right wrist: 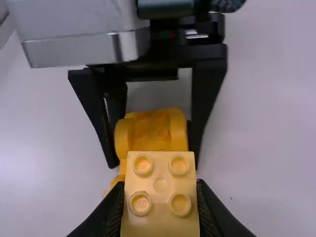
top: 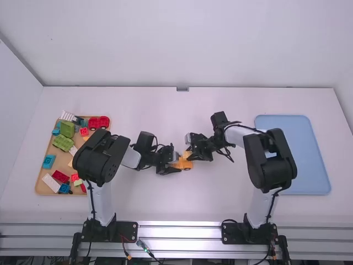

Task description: Assemble lego blocks to make yellow taxi

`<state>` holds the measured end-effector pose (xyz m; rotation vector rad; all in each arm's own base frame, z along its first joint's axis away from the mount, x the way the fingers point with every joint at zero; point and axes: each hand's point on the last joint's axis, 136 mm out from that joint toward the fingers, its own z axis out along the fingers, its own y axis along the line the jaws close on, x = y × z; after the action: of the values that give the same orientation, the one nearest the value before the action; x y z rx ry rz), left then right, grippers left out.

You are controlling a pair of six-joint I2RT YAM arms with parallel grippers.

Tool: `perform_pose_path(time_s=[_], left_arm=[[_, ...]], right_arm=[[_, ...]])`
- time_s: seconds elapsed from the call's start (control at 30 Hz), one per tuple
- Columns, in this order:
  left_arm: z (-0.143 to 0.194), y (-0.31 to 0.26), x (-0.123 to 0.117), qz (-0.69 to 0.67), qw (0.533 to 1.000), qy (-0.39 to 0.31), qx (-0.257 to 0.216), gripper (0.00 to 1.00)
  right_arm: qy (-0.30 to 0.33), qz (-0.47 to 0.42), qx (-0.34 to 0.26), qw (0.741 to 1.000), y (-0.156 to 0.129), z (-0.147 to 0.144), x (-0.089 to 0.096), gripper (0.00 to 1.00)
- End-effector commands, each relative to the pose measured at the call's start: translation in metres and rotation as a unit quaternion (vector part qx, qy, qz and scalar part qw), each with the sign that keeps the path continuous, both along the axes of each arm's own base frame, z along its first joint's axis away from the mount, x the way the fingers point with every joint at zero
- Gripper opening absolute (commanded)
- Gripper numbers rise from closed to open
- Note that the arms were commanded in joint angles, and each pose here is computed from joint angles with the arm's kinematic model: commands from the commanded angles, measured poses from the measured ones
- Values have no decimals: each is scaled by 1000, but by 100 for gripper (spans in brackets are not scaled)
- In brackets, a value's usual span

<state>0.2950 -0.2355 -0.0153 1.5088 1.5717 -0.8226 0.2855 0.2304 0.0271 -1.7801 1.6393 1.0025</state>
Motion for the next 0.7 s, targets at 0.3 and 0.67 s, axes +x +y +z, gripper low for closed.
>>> perform_pose_path(time_s=[0.3, 0.67], left_arm=[[-11, 0, 7, -12, 1000, -4, 27, 54], [-15, 2, 0, -26, 999, 1, 37, 56]], right_arm=[[-43, -28, -16, 999, 6, -1, 0, 5], [-42, -29, -3, 999, 3, -13, -11, 2]])
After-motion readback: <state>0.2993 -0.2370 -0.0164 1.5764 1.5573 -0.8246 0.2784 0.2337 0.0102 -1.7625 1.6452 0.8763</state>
